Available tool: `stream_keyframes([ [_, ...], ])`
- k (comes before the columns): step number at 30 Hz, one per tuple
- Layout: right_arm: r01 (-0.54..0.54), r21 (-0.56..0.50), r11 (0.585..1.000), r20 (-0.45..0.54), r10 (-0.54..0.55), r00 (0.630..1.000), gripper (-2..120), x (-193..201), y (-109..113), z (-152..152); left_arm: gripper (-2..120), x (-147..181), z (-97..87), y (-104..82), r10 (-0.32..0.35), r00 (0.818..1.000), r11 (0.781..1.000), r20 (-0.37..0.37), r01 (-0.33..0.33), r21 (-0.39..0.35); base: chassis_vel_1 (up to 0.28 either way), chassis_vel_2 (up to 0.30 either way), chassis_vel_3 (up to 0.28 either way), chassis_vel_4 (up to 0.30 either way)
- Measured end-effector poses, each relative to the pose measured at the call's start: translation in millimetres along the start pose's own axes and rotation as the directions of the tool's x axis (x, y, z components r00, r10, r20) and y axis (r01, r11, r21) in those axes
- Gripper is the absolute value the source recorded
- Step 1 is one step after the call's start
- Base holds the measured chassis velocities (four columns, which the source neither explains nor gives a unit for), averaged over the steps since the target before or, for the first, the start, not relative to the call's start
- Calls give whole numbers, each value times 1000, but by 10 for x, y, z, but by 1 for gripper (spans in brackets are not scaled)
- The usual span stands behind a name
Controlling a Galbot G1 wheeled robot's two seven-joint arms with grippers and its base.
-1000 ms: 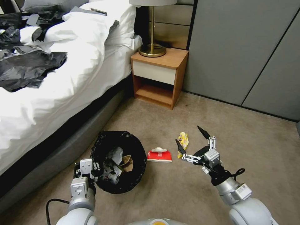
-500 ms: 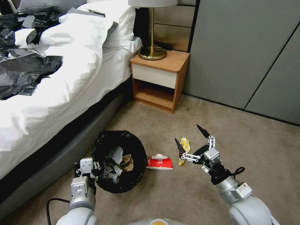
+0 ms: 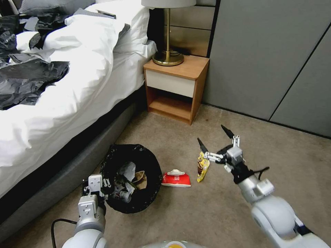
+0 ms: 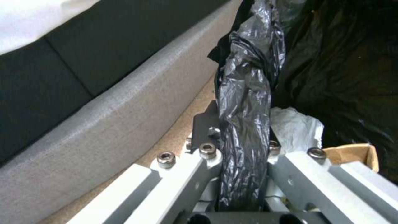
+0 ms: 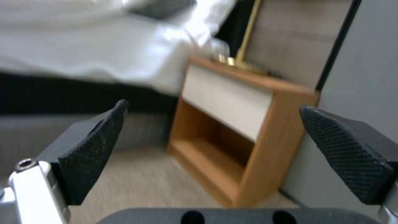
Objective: Pick up the trash bin, then pick up the garbage from the floor and place it into the trash bin.
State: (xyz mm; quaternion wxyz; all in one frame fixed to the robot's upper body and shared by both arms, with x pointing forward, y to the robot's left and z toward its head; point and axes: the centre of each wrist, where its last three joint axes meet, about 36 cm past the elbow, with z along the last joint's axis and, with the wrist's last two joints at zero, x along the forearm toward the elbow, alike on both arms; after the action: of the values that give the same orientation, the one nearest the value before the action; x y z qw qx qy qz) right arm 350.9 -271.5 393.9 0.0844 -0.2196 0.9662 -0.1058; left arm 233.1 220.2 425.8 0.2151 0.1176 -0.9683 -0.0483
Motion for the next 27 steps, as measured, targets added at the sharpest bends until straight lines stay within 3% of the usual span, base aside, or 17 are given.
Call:
stream_keyframes([
  [4, -3, 13, 1000, -156, 5, 988, 100, -345, -176, 273, 2, 1, 7, 1, -6, 1000, 1000, -3, 6, 3, 0, 0, 0, 0],
  [8, -15, -6, 1000, -247, 13, 969, 100, -519, -265, 353, 2, -15, 18, 3, -9, 1000, 1000, -5, 9, 3, 0, 0, 0, 0],
  [10, -23, -24, 999, -306, 14, 952, 100, -603, -314, 403, 2, -26, 25, 3, -10, 1000, 1000, -6, 10, 3, 0, 0, 0, 0],
  [13, -40, -47, 998, -444, 15, 896, 100, -758, -438, 588, 2, -50, 47, -4, -12, 1000, 1000, -12, 12, 2, 0, 0, 0, 0],
  [20, -36, -42, 998, -565, 6, 825, 100, -879, -557, 982, 2, -60, 69, -10, -13, 1000, 1000, -18, 13, -1, 0, 0, 0, 0],
  [27, 2, -47, 999, -641, -31, 767, 100, -902, -509, 1388, 2, -46, 89, -5, -15, 1000, 1000, -26, 15, -5, 0, 0, 0, 0],
])
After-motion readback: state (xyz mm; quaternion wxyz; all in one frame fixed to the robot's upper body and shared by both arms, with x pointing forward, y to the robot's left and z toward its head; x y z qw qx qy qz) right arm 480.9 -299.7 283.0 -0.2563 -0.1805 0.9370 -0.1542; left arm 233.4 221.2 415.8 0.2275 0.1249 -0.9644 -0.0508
